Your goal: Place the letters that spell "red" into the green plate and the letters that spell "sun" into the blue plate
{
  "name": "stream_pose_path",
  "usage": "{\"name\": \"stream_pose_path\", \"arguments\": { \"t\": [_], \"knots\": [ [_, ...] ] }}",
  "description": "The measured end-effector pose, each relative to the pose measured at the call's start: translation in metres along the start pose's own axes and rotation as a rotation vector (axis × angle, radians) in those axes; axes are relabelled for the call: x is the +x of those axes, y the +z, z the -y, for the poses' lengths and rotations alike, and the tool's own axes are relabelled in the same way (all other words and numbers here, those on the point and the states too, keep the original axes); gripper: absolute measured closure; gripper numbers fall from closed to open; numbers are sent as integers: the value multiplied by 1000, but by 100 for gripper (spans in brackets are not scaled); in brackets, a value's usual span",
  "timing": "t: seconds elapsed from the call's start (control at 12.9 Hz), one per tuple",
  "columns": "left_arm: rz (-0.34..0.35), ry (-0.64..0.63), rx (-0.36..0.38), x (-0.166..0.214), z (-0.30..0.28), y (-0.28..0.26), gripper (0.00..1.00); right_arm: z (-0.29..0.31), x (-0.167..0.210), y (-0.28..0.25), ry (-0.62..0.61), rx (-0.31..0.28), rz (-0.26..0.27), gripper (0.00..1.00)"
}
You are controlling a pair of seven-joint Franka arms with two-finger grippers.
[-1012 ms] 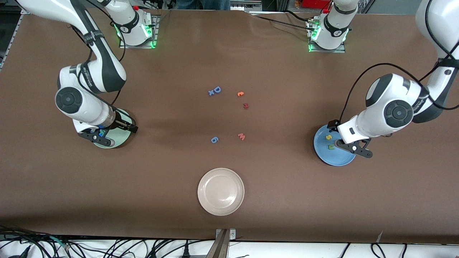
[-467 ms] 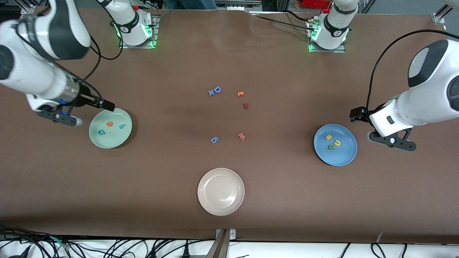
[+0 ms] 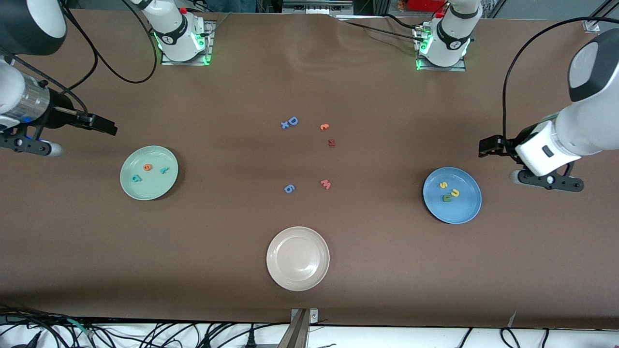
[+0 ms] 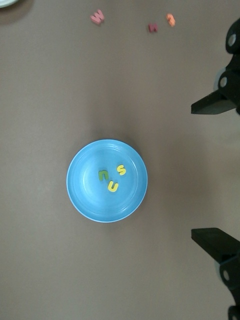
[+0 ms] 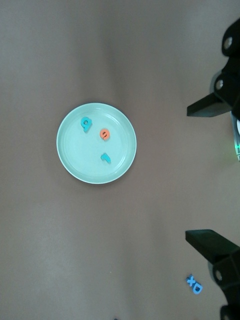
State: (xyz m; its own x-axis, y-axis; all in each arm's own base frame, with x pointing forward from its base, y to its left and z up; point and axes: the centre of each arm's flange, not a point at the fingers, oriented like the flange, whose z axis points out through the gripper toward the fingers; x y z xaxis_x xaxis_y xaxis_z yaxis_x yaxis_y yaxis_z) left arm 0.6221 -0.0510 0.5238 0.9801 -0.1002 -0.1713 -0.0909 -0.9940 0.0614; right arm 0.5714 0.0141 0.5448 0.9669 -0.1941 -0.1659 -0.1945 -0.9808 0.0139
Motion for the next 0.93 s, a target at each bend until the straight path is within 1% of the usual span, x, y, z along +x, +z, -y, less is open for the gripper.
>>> {"name": "stream_pose_path", "arguments": {
  "t": [0.16,0.31,0.39,0.54,0.7,0.93],
  "knots": [
    [-25,-37,27,-6,4,-13,0,-4,-2,-13,-19,0,-5,0],
    [-100,-35,56,-9,-4,-30,0,6,-6,-21,-41,-4,-8,0],
    [-128,-34,56,-12,-8,-35,0,14,-8,-24,-57,-9,-13,0],
    [-163,-41,29,-21,-11,-35,0,24,-12,-31,-75,-13,-28,0],
    [-182,-20,37,-36,-10,-35,0,20,-12,-34,-69,-12,-35,0],
    [-190,-7,50,-62,-9,-37,0,14,-11,-37,-62,-9,-48,0]
  ]
}}
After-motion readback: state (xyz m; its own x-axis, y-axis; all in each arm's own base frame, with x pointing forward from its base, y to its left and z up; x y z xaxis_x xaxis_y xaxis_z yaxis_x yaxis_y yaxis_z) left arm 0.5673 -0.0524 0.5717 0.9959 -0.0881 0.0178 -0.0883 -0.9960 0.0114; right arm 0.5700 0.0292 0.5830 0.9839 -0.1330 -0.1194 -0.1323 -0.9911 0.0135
